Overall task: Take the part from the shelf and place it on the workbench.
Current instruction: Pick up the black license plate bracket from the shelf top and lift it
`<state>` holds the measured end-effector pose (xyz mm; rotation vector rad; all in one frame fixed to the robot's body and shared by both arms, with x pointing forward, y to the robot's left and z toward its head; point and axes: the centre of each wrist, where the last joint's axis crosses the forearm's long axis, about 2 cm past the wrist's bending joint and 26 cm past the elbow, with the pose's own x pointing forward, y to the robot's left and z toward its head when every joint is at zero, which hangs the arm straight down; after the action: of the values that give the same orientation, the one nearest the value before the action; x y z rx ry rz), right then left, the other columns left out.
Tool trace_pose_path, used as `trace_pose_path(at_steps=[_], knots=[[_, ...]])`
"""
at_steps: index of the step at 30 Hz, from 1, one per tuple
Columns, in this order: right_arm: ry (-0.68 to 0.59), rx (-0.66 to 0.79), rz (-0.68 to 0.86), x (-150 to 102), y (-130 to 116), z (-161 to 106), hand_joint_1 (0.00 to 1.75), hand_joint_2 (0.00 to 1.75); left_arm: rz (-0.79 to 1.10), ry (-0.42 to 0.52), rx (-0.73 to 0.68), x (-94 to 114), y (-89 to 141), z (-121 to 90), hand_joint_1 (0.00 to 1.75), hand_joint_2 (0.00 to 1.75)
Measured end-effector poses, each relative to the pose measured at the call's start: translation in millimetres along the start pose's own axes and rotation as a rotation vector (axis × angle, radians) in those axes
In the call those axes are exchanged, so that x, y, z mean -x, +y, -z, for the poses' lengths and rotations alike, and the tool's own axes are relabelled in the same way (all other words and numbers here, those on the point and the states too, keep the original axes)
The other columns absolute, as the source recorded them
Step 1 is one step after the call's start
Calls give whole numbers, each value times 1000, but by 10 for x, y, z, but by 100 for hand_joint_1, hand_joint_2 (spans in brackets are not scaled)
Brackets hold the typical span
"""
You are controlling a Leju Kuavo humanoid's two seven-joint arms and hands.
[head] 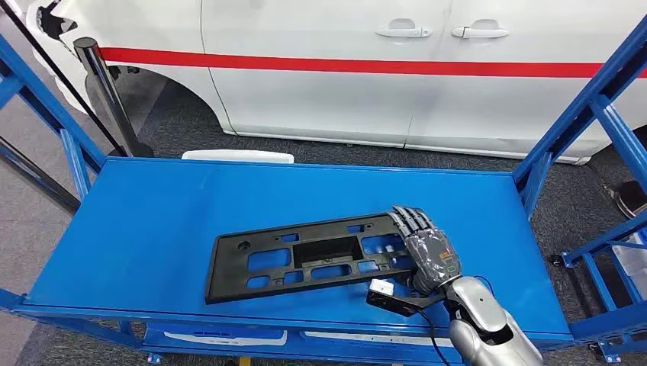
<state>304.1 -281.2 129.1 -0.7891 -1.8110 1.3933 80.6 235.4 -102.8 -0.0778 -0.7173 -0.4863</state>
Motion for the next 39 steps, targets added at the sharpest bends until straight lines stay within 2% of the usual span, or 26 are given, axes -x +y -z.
trace_pose_path(at_steps=[2,4,5,8,9,17,21,22,32,39], knots=[[1,-4,2,2,5,20,1,175,1,0,0,-3,2,2,0,0],[0,-10,6,5,16,58,14,175,2,-1,2,-11,6,6,0,0],[-1,-13,10,4,22,75,32,175,3,-2,2,-14,8,8,0,0],[-4,-24,19,0,49,102,129,175,8,-2,4,-18,10,11,0,0],[-5,-27,22,-2,60,105,148,175,9,-3,4,-18,10,11,0,0],[-13,-40,24,-15,96,133,150,175,10,-3,2,-21,13,13,0,0],[-17,-35,19,-8,73,165,172,175,10,-3,1,-21,13,13,0,0],[-18,-33,18,-8,68,173,173,175,10,-3,1,-21,14,13,0,0],[-26,-15,13,-16,59,188,173,175,4,-3,-5,-18,17,12,0,0],[-30,76,4,-112,91,87,173,175,-15,-8,-26,-10,18,7,0,0]])
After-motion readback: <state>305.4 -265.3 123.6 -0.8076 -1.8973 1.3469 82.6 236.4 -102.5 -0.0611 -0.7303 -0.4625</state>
